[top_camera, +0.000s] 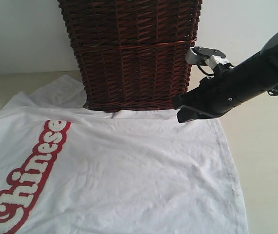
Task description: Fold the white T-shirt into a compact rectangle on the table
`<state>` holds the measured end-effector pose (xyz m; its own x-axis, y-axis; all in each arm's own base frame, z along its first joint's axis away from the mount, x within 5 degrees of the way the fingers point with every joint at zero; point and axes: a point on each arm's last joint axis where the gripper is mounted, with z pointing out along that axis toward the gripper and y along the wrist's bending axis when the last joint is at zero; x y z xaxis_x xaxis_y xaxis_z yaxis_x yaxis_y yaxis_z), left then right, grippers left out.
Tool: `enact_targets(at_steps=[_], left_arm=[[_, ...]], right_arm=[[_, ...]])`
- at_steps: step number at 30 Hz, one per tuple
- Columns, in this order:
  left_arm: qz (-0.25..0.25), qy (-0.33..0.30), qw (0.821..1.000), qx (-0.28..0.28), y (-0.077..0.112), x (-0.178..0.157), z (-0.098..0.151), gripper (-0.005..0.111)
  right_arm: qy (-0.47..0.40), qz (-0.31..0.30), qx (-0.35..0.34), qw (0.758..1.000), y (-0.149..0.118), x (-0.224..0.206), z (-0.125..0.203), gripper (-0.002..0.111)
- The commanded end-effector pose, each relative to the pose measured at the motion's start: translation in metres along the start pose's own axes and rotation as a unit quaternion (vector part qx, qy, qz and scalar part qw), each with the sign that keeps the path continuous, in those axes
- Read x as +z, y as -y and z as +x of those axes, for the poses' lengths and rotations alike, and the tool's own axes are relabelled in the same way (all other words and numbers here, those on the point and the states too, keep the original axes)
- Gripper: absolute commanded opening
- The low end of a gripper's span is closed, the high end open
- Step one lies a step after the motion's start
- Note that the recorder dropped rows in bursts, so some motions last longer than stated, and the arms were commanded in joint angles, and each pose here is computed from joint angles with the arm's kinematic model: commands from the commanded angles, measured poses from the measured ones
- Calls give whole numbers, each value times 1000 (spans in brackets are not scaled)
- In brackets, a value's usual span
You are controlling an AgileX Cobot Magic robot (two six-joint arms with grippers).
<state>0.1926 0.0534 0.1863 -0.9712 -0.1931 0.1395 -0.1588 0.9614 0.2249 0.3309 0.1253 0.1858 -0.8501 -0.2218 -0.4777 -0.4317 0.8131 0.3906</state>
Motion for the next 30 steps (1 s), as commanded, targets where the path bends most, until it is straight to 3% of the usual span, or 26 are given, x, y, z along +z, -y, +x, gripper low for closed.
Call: enact_targets(at_steps=[1, 4, 5, 8, 10, 13, 21, 27, 30], left_arm=[[11, -8, 1000, 11, 1, -1, 3, 10], [1, 35, 999, -7, -1, -6, -6, 41], [9, 77, 997, -12, -1, -11, -15, 51], [74, 158, 985, -9, 9, -23, -31, 47], [161, 209, 964, 31, 29, -29, -41, 36], [209, 245, 943, 82, 48, -25, -55, 20], [149, 190, 969, 42, 47, 19, -105, 16], [77, 115, 990, -12, 37, 49, -118, 16], [78, 106, 991, -17, 39, 52, -119, 16]], right_arm=[[-1, -12, -4, 1000, -4, -3, -1, 0], [2, -8, -18, 1000, -9, -1, -1, 0], [6, -4, -20, 1000, -8, 0, -2, 0], [10, 6, -25, 1000, -7, 0, -3, 0], [9, 19, -31, 999, -4, 0, -3, 0], [-4, 41, -32, 999, 1, 3, 0, 0], [-46, 85, -27, 995, 16, 14, 9, 0], [-95, 71, -29, 992, 13, 13, 18, 0], [-145, 55, -44, 987, 11, 11, 26, 0]])
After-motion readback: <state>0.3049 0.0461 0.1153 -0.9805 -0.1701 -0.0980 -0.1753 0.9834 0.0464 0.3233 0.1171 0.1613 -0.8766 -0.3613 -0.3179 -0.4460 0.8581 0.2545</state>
